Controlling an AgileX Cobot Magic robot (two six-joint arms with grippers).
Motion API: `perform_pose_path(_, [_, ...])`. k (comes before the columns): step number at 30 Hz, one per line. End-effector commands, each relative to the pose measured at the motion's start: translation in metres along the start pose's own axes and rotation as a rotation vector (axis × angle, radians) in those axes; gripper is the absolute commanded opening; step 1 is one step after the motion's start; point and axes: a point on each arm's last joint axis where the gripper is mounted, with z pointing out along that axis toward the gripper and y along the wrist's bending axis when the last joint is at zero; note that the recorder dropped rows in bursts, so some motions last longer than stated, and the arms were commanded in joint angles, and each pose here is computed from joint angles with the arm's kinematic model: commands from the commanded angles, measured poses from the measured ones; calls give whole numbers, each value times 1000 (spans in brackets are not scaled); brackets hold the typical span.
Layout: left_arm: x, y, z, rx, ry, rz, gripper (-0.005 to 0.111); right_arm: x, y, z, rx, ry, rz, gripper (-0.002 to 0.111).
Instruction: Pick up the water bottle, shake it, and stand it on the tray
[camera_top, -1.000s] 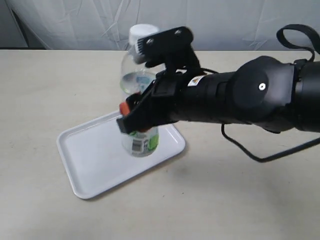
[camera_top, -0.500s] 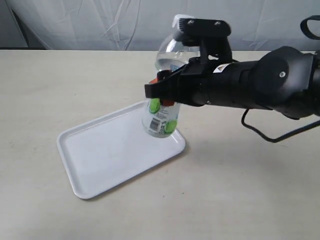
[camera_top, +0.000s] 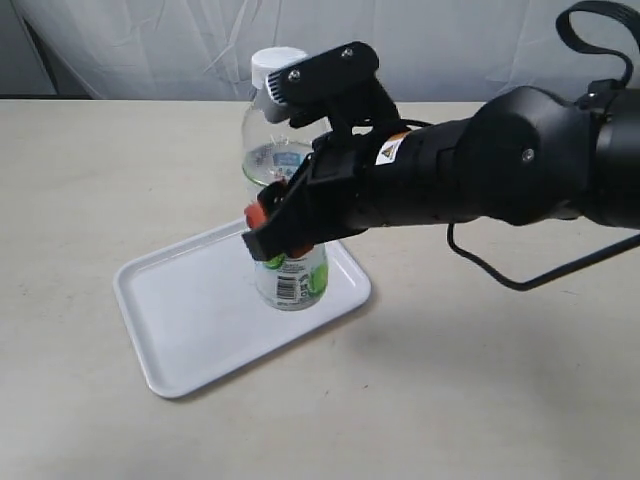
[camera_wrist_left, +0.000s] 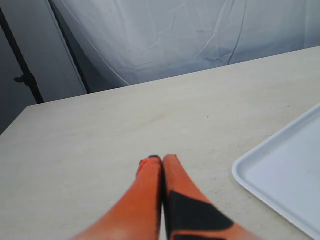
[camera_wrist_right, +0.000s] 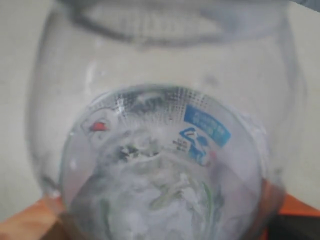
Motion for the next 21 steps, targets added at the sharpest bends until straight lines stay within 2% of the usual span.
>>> perform_pose_path(1, [0, 0, 0, 2, -15, -8, 0, -6, -35, -1, 140, -151, 301, -1])
perform_pose_path(2, [0, 0, 0, 2, -15, -8, 0, -2, -38, 2, 136, -133, 407, -1])
perform_pose_path(3, [0, 0, 0, 2, -15, -8, 0, 2, -34, 5, 106, -71, 412, -1])
perform_pose_path(6, [0, 0, 0, 2, -15, -8, 0, 9, -11, 6, -21, 94, 183, -1])
perform_pose_path(7, [0, 0, 0, 2, -15, -8, 0, 6, -7, 3, -30, 75, 98, -1])
perform_pose_path(8, [0, 0, 0, 2, -15, -8, 0, 3, -8, -1, -10, 30, 74, -1])
perform_pose_path(10, [0, 0, 0, 2, -15, -6, 0, -5, -19, -4, 105, -126, 96, -1])
perform_pose_path(12, [0, 0, 0, 2, -15, -6, 0, -4, -29, -3, 180, -211, 260, -1])
perform_pose_path(13, [0, 0, 0, 2, -15, -6, 0, -3, -27, -2, 161, -192, 319, -1])
perform_pose_path(14, [0, 0, 0, 2, -15, -6, 0, -2, -20, -1, 113, -145, 293, -1])
perform_pose_path(15, [0, 0, 0, 2, -15, -6, 0, 0, -8, 0, 43, -72, 192, -1])
perform_pose_path(17, [0, 0, 0, 2, -15, -6, 0, 5, 5, 0, -10, 14, -165, -1])
perform_pose_path(18, [0, 0, 0, 2, -15, -6, 0, 5, 4, 0, 9, -2, -194, -1])
perform_pose_path(19, [0, 0, 0, 2, -15, -6, 0, 4, -4, 0, 55, -51, -134, -1])
perform_pose_path(21, [0, 0, 0, 2, -15, -6, 0, 1, -19, -1, 119, -134, 121, -1])
